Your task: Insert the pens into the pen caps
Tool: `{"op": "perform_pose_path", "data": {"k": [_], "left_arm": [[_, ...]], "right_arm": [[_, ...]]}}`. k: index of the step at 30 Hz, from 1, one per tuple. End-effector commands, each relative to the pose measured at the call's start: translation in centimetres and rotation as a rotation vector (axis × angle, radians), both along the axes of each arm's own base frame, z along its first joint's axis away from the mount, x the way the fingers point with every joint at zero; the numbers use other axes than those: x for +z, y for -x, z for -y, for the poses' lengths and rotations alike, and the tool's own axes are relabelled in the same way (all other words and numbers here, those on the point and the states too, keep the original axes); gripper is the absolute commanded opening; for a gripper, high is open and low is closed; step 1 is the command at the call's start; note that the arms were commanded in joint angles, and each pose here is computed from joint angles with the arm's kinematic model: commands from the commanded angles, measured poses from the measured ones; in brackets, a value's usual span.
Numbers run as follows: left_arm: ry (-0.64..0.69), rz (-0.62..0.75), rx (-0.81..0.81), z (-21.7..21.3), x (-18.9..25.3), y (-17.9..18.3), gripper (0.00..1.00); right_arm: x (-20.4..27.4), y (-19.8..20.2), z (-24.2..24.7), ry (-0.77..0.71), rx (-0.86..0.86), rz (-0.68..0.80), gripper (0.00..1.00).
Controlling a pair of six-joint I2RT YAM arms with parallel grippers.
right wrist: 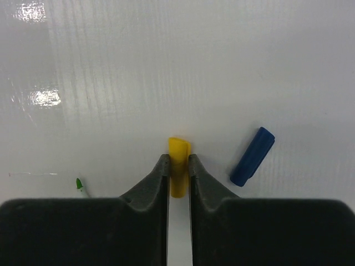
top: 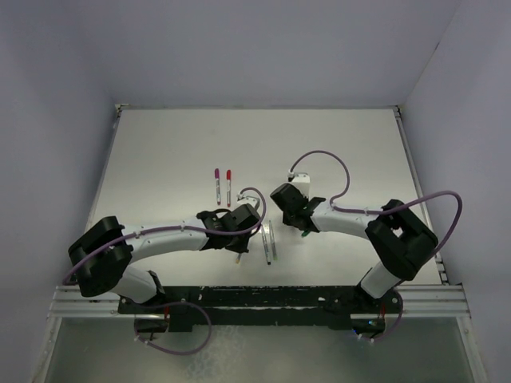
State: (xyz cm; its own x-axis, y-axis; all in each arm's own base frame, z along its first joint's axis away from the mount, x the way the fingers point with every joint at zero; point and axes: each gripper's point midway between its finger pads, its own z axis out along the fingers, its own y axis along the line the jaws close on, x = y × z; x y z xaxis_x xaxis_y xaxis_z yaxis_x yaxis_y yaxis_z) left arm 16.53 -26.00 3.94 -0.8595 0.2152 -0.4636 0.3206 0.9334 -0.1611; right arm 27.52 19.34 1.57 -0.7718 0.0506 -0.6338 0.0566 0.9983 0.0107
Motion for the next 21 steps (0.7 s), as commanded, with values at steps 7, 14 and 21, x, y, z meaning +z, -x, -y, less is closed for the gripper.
{"op": "perform_pose_path", "data": {"k": [7,14,21], "left_arm": [[0.049,0.060,-0.001,0.9,2.3,-1.1,0.00],[0.085,0.103,-0.022,1.4,3.5,-1.5,0.00],[0.214,0.207,-0.034,3.0,6.5,-2.7,0.00]], "right_arm": [[-2.7,3.1,1.7,0.105,0.002,-0.142,0.00],[1.7,1.1,-0.5,0.011,0.103,-0.016,0.00],[11.6,-1.9,-3.6,-0.210,0.232,0.332,0.00]]}}
